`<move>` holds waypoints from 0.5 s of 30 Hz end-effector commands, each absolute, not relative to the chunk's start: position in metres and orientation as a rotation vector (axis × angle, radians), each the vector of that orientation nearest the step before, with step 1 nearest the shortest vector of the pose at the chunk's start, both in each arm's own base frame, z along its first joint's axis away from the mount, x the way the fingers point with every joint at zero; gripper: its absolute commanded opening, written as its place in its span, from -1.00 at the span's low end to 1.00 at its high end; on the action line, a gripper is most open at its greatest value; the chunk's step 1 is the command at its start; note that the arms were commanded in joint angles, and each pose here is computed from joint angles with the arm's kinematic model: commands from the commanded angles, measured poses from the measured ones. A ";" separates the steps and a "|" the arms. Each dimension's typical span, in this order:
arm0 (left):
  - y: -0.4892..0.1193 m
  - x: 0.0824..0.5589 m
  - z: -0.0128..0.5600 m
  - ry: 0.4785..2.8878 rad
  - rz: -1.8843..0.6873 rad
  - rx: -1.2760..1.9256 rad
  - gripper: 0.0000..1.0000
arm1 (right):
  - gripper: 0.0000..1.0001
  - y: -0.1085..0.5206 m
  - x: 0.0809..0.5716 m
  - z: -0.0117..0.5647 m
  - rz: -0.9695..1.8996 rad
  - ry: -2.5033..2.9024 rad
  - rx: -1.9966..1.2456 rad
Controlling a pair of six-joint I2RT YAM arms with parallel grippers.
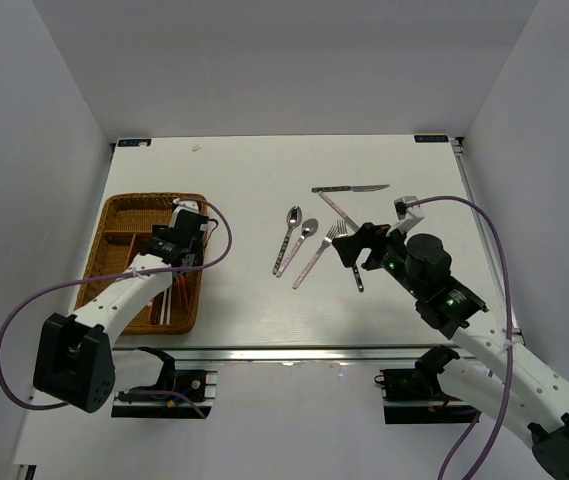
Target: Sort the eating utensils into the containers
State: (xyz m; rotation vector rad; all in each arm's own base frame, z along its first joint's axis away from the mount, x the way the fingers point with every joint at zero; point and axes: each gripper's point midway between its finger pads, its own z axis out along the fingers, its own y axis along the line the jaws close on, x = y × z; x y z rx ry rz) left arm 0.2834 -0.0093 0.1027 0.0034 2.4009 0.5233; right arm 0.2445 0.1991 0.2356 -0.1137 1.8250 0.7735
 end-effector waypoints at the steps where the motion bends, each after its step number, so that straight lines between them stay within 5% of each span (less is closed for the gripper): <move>1: -0.006 0.288 0.120 2.341 0.509 -0.077 0.59 | 0.79 0.203 0.251 0.256 0.781 1.768 -0.129; 3: -0.007 0.290 0.133 2.319 0.492 -0.099 0.60 | 0.79 0.205 0.256 0.249 0.755 1.808 -0.135; 4: -0.006 0.288 0.138 2.322 0.489 -0.123 0.95 | 0.79 0.207 0.258 0.245 0.743 1.830 -0.147; 15: -0.047 0.281 0.294 1.997 -0.094 -0.415 0.96 | 0.78 0.181 0.293 0.137 0.300 2.344 -0.284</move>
